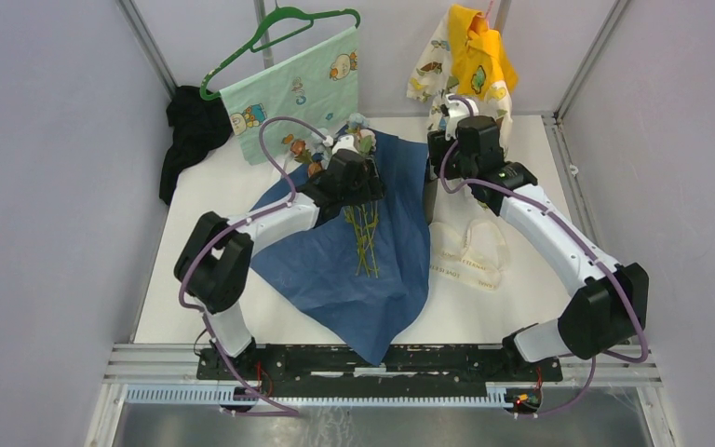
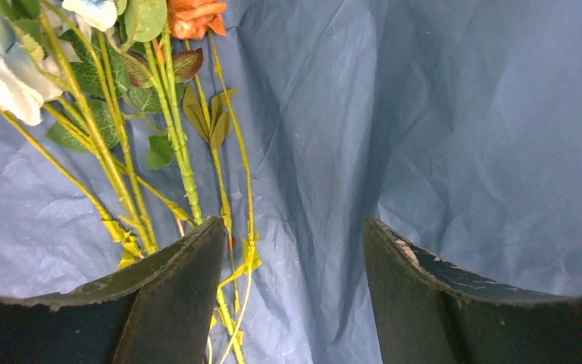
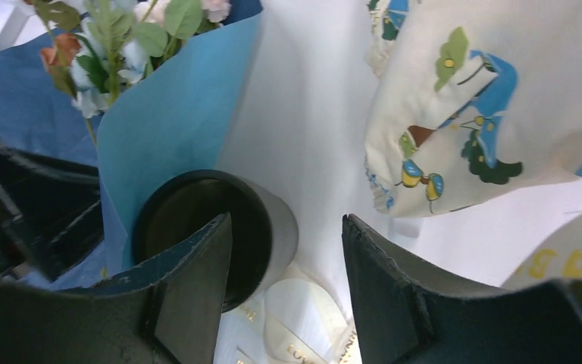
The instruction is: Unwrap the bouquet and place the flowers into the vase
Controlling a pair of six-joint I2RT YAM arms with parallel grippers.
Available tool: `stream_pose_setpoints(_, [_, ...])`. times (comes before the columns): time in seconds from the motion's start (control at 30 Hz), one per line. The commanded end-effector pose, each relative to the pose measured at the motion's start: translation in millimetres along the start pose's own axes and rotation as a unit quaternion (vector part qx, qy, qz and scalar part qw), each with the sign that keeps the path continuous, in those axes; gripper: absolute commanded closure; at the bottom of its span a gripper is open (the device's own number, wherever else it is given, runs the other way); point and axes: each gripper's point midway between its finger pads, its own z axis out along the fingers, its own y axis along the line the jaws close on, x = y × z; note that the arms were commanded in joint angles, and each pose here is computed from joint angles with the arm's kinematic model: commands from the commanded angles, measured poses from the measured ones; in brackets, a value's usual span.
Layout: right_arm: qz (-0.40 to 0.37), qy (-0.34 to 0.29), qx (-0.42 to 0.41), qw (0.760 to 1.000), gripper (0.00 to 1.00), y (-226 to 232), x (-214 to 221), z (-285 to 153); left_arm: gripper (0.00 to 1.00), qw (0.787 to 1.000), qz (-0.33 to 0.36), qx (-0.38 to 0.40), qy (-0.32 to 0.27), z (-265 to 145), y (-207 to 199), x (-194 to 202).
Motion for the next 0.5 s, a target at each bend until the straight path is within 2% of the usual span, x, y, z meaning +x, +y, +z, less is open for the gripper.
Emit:
stream_pose_setpoints(0.0, [0.015, -0.037, -0.057, 0.998, 0.39, 23, -29, -6, 0.27, 0.998, -0.021, 0.042, -0.039, 7, -28, -34])
stream_pose_setpoints(0.47, [-0.013, 0.046, -0.013, 0.999, 0.43, 10, 1, 26, 0.28, 0.998, -0.013, 0.065, -0.025, 33, -44, -34])
